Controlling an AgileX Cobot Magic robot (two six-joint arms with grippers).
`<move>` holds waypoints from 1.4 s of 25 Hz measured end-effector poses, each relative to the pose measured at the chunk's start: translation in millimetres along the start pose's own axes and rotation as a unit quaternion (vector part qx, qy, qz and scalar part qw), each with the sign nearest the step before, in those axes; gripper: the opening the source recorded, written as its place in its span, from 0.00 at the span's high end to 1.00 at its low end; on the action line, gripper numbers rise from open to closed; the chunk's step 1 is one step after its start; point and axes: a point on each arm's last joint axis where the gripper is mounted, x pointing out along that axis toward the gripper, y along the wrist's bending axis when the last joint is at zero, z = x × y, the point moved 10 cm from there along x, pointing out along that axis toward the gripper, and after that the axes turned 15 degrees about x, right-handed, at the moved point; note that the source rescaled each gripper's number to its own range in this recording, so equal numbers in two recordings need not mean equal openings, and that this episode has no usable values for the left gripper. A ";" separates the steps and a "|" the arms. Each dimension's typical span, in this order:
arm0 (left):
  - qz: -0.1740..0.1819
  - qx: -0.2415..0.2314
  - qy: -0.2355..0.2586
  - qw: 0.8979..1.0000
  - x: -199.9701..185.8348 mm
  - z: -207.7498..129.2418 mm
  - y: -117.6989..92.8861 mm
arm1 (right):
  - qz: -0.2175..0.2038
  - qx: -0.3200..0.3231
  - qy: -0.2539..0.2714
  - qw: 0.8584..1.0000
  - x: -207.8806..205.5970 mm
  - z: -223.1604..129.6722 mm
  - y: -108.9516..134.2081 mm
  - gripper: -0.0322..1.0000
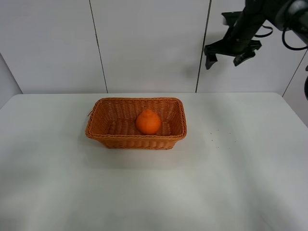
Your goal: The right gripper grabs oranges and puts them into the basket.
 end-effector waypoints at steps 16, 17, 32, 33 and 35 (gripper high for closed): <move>0.000 0.000 0.000 1.000 0.0 0.0 0.0 | -0.030 0.051 0.010 0.998 -28.6 -5.3 -67.1 0.00; 0.000 0.000 0.000 1.000 0.0 0.0 0.0 | -0.031 0.051 0.016 0.998 -32.6 -11.1 -67.6 0.00; 0.000 0.000 0.000 1.000 0.0 0.0 0.0 | -0.039 0.057 0.105 0.992 -155.0 -214.6 -83.1 0.00; 0.000 0.000 0.000 1.000 0.0 0.0 0.0 | -0.039 0.054 0.106 0.992 -161.9 -231.8 -84.9 0.00; 0.000 0.000 0.000 1.000 0.0 0.0 0.0 | -0.042 0.052 0.121 0.990 -166.1 -272.3 -90.3 0.00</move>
